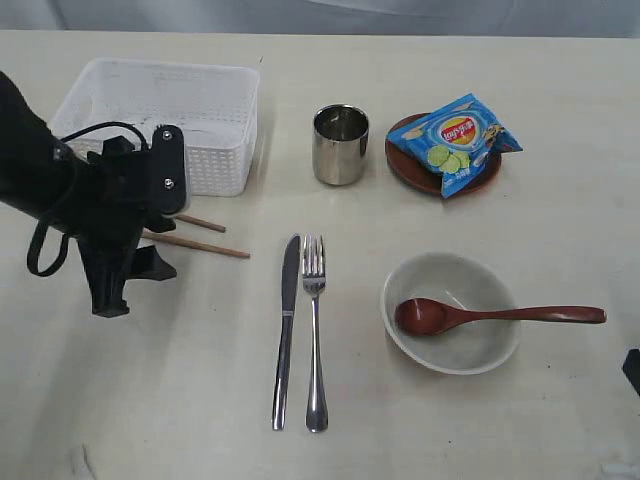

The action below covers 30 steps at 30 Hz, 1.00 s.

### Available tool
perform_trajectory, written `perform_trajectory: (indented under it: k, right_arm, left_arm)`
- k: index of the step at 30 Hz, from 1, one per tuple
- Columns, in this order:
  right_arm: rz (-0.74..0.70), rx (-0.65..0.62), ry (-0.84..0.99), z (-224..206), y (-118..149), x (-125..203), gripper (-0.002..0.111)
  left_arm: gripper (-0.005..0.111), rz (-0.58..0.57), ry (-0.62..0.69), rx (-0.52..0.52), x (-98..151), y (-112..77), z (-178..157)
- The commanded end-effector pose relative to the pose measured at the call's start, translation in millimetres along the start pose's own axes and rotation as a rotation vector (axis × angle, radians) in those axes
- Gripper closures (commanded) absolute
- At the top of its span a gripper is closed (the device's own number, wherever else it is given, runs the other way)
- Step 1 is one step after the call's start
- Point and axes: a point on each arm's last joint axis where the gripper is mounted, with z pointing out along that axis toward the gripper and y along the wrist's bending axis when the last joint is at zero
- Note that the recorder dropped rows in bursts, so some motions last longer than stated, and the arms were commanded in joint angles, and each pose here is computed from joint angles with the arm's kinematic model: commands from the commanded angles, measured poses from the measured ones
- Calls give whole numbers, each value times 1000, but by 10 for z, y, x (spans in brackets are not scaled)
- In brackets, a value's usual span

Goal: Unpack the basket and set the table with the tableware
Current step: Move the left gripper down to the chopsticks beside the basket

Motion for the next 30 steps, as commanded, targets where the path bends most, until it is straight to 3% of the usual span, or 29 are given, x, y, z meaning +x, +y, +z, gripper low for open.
perform_trajectory:
  k: [1,5,10,15,20,26,30]
  right_arm:
    - [-9,1,-7,0,1,5,108]
    - [-9,1,-7,0,1,5,108]
    - [-9,1,-7,0,1,5,108]
    - [-9,1,-7,0,1,5,108]
    - [-9,1,-7,0,1,5,108]
    - [-9,1,-7,0,1,5,108]
    - [-9,1,-7,0,1,5,108]
  left_arm:
    - [56,35,32,-39,31,49,132]
    - [56,40,48,-79,57,105,227]
    - [62,37,77,-43,113,89,375]
    - [63,4,106,100,153,-13,489]
    - [63,48,200,239,172,-8,493]
    - [64,158,366,221,302,76,466]
    - [68,199,370,188,306,113,471]
